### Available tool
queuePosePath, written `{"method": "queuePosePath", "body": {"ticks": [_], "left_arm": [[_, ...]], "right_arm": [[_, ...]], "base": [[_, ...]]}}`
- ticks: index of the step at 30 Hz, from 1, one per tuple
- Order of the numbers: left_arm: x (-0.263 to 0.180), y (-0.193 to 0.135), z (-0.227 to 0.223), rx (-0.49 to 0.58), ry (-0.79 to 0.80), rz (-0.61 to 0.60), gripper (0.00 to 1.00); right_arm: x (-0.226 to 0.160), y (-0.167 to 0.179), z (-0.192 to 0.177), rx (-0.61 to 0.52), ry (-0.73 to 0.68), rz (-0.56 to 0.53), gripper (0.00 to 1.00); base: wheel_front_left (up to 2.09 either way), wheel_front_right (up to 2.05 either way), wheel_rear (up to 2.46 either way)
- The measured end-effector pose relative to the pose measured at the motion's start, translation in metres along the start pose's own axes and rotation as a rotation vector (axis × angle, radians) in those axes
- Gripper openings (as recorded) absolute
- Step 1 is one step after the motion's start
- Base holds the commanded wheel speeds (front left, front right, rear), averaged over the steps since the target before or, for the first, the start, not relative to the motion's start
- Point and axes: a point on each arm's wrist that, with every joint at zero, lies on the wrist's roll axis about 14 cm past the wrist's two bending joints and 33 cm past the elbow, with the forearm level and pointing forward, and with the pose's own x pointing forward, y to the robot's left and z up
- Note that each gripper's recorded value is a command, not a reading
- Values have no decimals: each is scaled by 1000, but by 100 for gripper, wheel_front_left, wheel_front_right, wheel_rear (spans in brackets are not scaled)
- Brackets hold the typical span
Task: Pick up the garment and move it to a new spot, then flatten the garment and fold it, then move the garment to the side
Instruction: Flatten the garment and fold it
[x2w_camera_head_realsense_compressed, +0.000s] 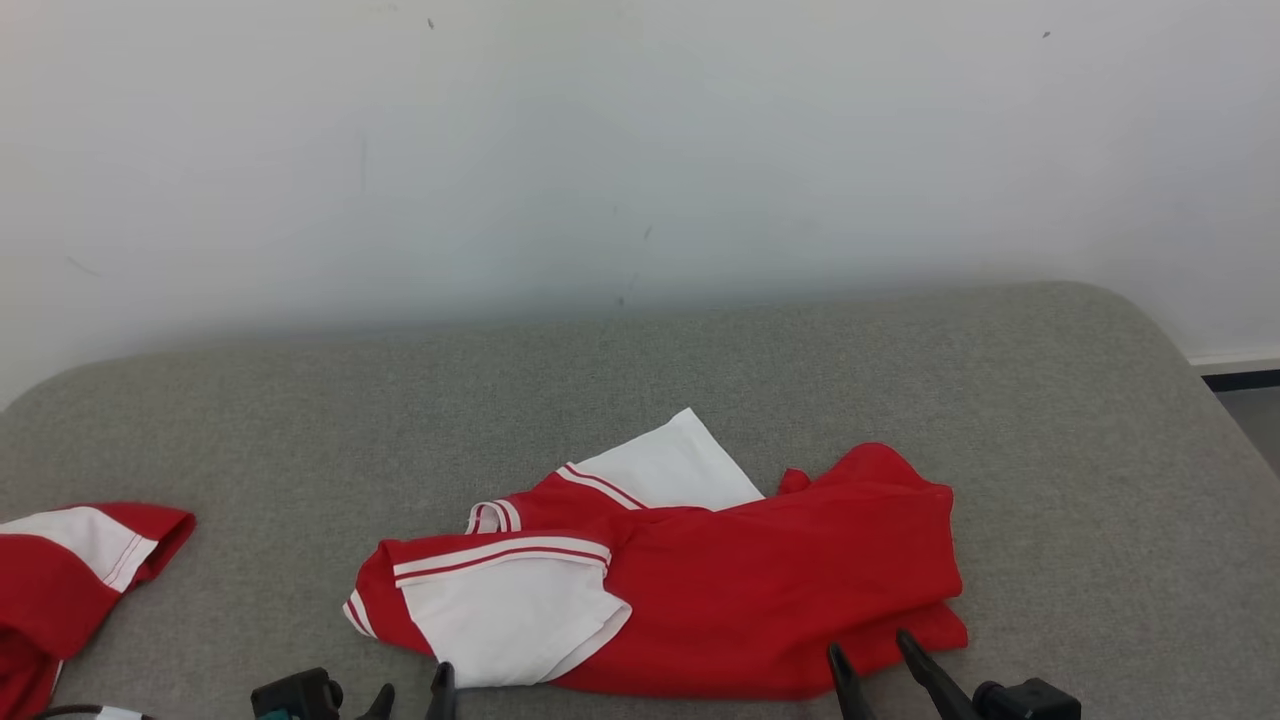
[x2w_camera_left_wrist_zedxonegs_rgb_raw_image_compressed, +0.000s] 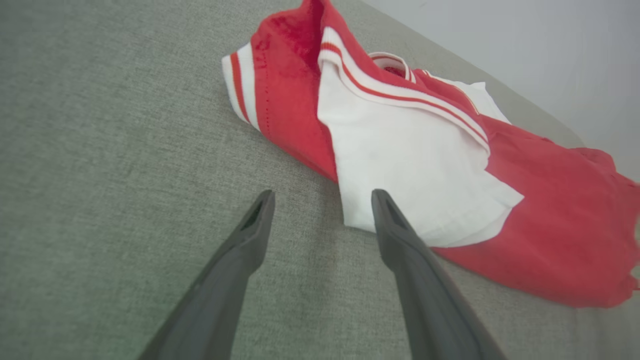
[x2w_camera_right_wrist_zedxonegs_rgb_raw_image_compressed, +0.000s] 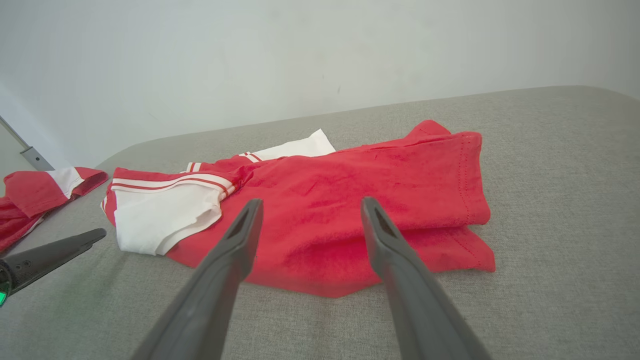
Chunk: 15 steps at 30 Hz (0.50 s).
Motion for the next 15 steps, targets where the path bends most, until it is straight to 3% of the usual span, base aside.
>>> {"method": "queuePosePath", "body": {"ticks": [15], "left_arm": [[15,-10,-23,192,86,-73,100]], "right_arm": [[6,-10,4,-32,14,-19,100]], "base": [[0,0,0]]}}
